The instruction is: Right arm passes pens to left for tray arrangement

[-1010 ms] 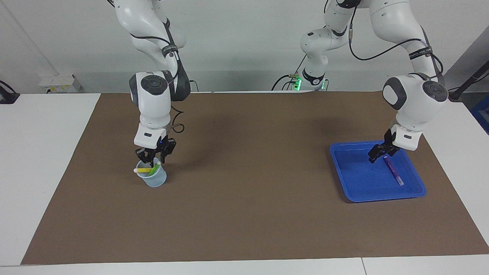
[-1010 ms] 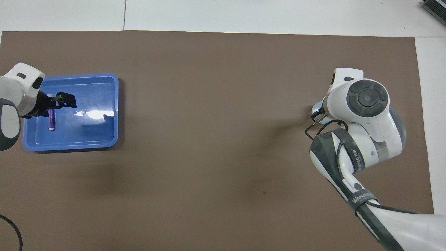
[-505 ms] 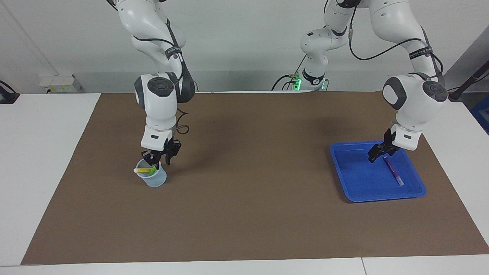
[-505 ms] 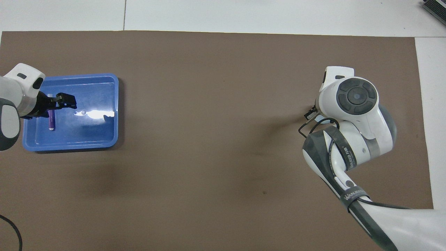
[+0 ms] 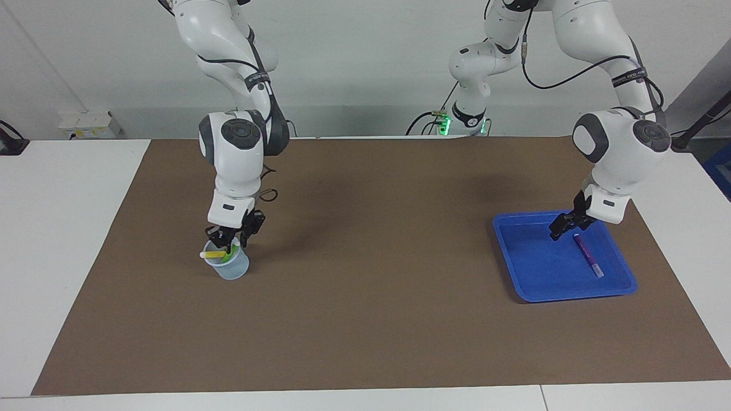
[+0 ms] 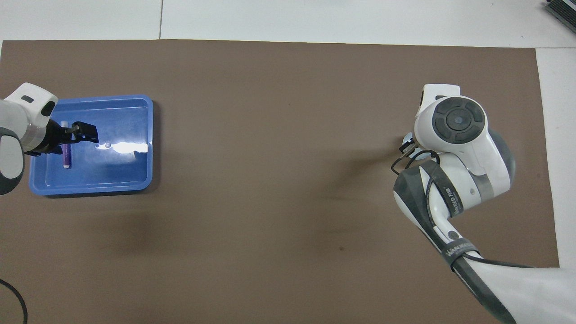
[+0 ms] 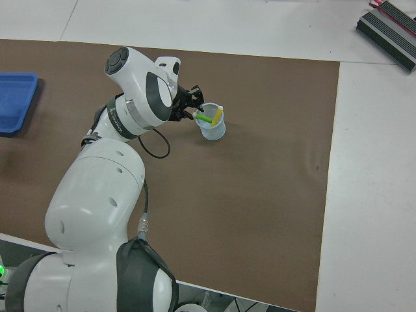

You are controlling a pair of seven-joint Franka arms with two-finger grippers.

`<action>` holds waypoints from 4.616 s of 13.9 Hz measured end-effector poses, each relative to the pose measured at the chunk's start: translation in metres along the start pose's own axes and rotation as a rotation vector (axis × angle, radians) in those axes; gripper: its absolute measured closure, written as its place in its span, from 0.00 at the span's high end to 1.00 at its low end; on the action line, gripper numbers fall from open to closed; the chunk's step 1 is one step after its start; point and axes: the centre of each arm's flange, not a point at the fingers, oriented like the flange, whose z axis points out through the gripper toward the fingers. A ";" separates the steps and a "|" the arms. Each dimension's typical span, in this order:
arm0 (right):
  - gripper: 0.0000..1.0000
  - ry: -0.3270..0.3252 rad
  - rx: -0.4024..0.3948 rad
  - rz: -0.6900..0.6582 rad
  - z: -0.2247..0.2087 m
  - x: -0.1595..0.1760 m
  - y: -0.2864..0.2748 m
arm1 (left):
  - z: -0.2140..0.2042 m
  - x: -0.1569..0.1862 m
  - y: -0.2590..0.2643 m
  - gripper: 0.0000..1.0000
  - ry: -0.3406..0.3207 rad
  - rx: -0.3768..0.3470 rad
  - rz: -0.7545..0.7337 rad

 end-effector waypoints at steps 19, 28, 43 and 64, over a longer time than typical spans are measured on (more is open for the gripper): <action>0.32 -0.008 0.002 -0.002 0.001 0.005 0.000 | -0.001 0.000 0.004 1.00 0.001 0.000 0.007; 0.30 -0.008 0.003 -0.002 0.002 0.005 0.000 | -0.001 -0.001 0.007 1.00 0.001 -0.001 0.011; 0.19 0.000 0.001 0.004 0.002 0.004 0.004 | -0.004 0.000 0.011 1.00 0.007 -0.003 0.017; 0.19 0.065 0.154 0.148 -0.115 -0.042 0.065 | -0.024 -0.012 0.023 1.00 -0.111 -0.094 -0.048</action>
